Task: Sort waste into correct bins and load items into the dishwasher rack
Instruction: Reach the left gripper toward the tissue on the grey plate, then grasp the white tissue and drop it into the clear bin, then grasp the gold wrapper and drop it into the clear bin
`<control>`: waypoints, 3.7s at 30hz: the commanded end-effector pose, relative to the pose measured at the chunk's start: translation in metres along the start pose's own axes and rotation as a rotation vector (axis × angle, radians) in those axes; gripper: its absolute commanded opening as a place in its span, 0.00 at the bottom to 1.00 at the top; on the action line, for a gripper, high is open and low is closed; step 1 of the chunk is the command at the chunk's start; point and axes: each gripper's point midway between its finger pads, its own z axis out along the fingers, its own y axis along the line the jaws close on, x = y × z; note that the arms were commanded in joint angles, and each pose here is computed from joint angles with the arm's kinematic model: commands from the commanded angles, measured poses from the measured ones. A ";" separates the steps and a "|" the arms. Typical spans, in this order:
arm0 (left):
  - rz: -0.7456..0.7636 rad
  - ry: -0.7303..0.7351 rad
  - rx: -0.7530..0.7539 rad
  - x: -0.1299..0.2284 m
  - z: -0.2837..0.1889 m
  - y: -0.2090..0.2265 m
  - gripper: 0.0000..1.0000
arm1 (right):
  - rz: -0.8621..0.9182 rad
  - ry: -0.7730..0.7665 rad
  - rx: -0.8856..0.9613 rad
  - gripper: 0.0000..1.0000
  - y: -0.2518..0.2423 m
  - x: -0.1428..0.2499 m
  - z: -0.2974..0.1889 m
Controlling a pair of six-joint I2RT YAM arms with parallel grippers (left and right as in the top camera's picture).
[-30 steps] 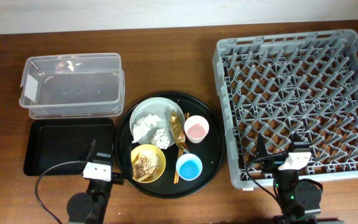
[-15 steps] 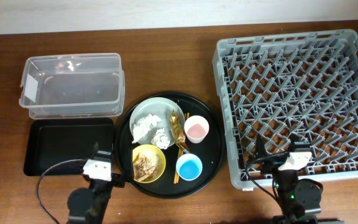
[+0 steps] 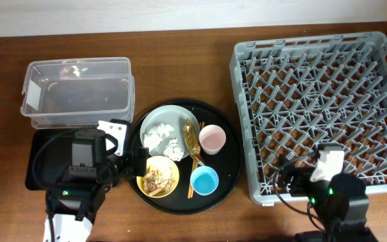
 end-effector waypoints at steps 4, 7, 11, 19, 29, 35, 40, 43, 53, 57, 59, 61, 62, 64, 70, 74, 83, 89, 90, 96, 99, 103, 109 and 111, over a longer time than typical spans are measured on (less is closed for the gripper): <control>-0.022 0.053 0.152 0.008 -0.007 -0.026 0.99 | 0.021 0.284 0.013 0.99 0.009 -0.016 -0.001; -0.025 0.065 0.167 0.011 -0.008 -0.029 0.99 | 0.027 0.384 0.031 0.99 0.006 0.001 0.007; -0.011 0.013 0.112 -0.018 -0.015 -0.021 0.99 | 0.027 0.410 0.035 0.98 0.005 0.007 0.004; 0.185 0.151 0.059 -0.056 0.102 -0.029 0.99 | 0.028 0.410 0.036 0.98 0.005 0.007 0.004; 0.208 0.341 0.004 -0.001 0.171 -0.021 0.02 | 0.028 0.410 0.036 0.99 0.005 0.007 0.004; 0.174 -0.049 -0.104 -0.126 0.075 0.000 0.00 | 0.028 0.409 0.036 0.99 0.005 0.007 0.004; 0.083 -0.208 -0.293 -0.165 0.049 0.067 0.01 | 0.028 0.409 0.036 0.99 0.005 0.007 0.004; 0.036 -0.226 -0.341 -0.167 0.047 0.097 0.55 | 0.028 0.409 0.036 0.99 0.005 0.007 0.004; 0.123 0.307 0.126 -0.035 0.085 -0.066 0.99 | 0.029 0.441 0.041 0.99 0.004 0.011 0.009; 0.178 0.543 0.133 0.027 0.125 -0.083 0.99 | 0.030 0.447 0.042 0.99 0.004 0.012 0.010; 0.178 0.589 0.131 0.039 0.131 -0.083 0.95 | 0.030 0.447 0.042 0.99 0.004 0.012 0.010; 0.177 0.618 0.122 0.047 0.137 -0.080 0.46 | 0.030 0.447 0.042 0.99 0.004 0.012 0.010; 0.177 0.620 0.123 0.047 0.137 -0.080 0.26 | 0.030 0.447 0.042 0.99 0.004 0.012 0.010; 0.177 0.606 0.124 0.044 0.139 -0.081 0.17 | 0.030 0.447 0.042 0.99 0.004 0.012 0.010; 0.147 0.274 0.064 -0.067 0.087 -0.063 0.00 | 0.030 0.447 0.042 0.99 0.004 0.012 0.010; 0.049 -0.066 -0.130 -0.151 0.030 0.006 0.00 | 0.029 0.447 0.042 0.99 0.004 0.012 0.010; -0.097 -0.103 -0.244 -0.162 0.059 0.097 0.67 | 0.029 0.447 0.043 0.99 0.004 0.012 0.010; -0.015 0.139 0.100 -0.108 0.075 -0.023 0.99 | 0.029 0.447 0.042 0.99 0.004 0.012 0.010; -0.039 0.165 0.115 -0.102 0.078 -0.035 0.99 | 0.029 0.447 0.042 0.99 0.004 0.012 0.010; -0.130 0.351 0.151 -0.055 0.123 -0.094 0.99 | 0.030 0.447 0.042 0.99 0.004 0.012 0.010; -0.101 0.431 0.158 -0.029 0.148 -0.112 0.99 | 0.030 0.447 0.042 0.99 0.004 0.012 0.010; -0.065 0.508 0.158 0.001 0.175 -0.126 0.81 | 0.030 0.447 0.042 0.99 0.004 0.012 0.010; -0.067 0.548 0.144 0.015 0.187 -0.123 0.24 | 0.030 0.447 0.042 0.99 0.004 0.012 0.010; -0.065 0.542 0.131 0.014 0.188 -0.120 0.02 | 0.030 0.447 0.042 0.99 0.004 0.012 0.010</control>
